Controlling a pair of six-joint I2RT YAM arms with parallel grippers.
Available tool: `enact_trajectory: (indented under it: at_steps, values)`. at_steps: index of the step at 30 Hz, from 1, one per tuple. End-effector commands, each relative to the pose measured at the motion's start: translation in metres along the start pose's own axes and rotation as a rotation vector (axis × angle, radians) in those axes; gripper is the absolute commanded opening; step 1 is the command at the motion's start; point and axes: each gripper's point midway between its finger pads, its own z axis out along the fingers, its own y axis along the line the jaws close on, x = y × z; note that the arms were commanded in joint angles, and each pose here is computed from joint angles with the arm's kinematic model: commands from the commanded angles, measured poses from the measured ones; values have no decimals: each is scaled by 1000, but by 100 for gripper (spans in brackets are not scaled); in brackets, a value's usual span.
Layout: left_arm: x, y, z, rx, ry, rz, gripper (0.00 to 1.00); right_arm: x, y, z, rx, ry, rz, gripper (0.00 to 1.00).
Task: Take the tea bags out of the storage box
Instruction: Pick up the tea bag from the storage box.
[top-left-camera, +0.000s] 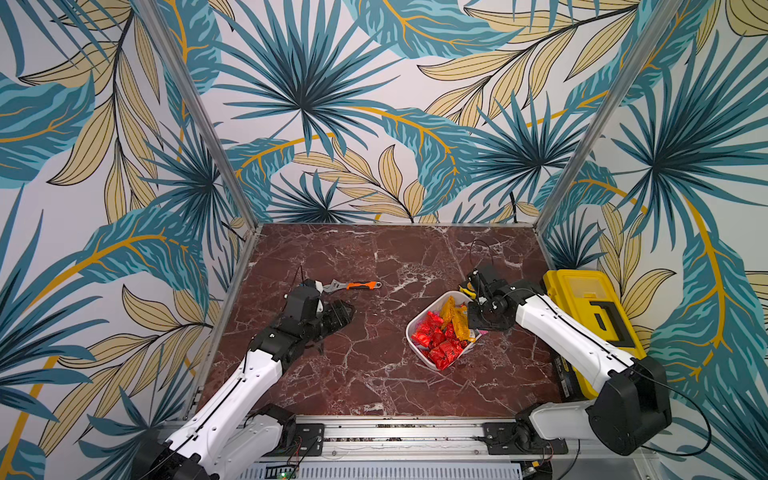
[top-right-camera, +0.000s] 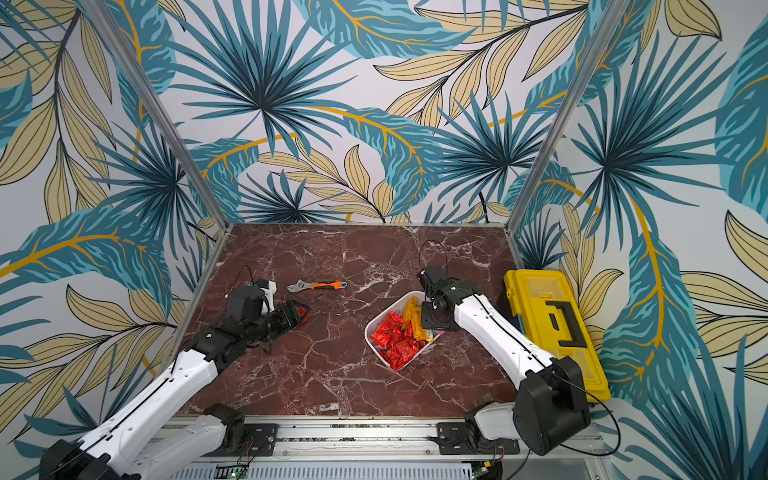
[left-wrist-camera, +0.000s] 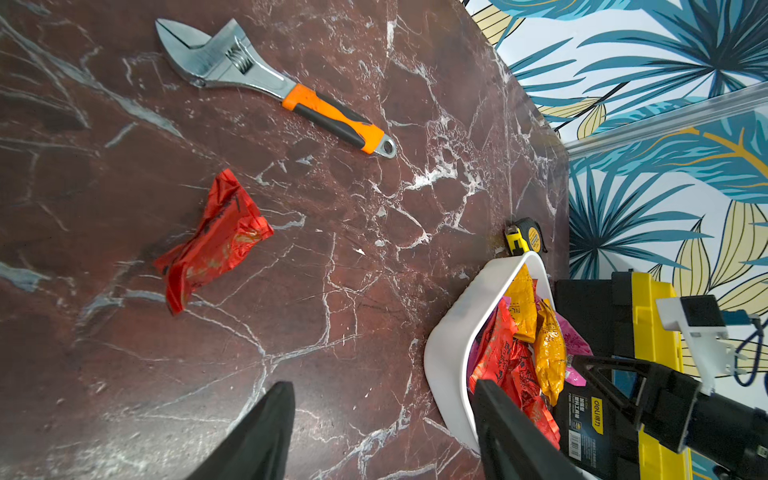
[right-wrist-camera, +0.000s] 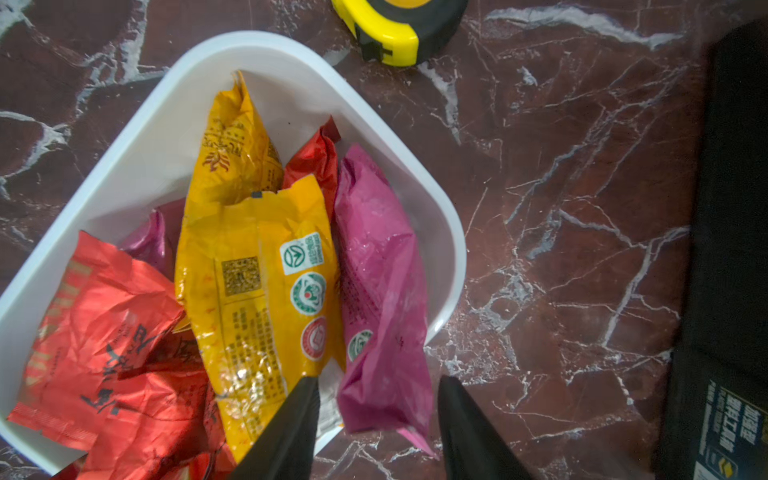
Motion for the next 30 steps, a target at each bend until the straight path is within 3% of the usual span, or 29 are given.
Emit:
enact_trajectory:
  at_steps: [1,18,30]
  values:
    - [2,0,3,16,0,-2,72,-5,3,5,-11,0,-15,48]
    - [-4,-7,-2,36,-27,-7,70,-8,3,5,-20,0,-28,13]
    - [-6,-9,-4,39,-37,-10,70,-9,-13,-27,23,-34,-23,4]
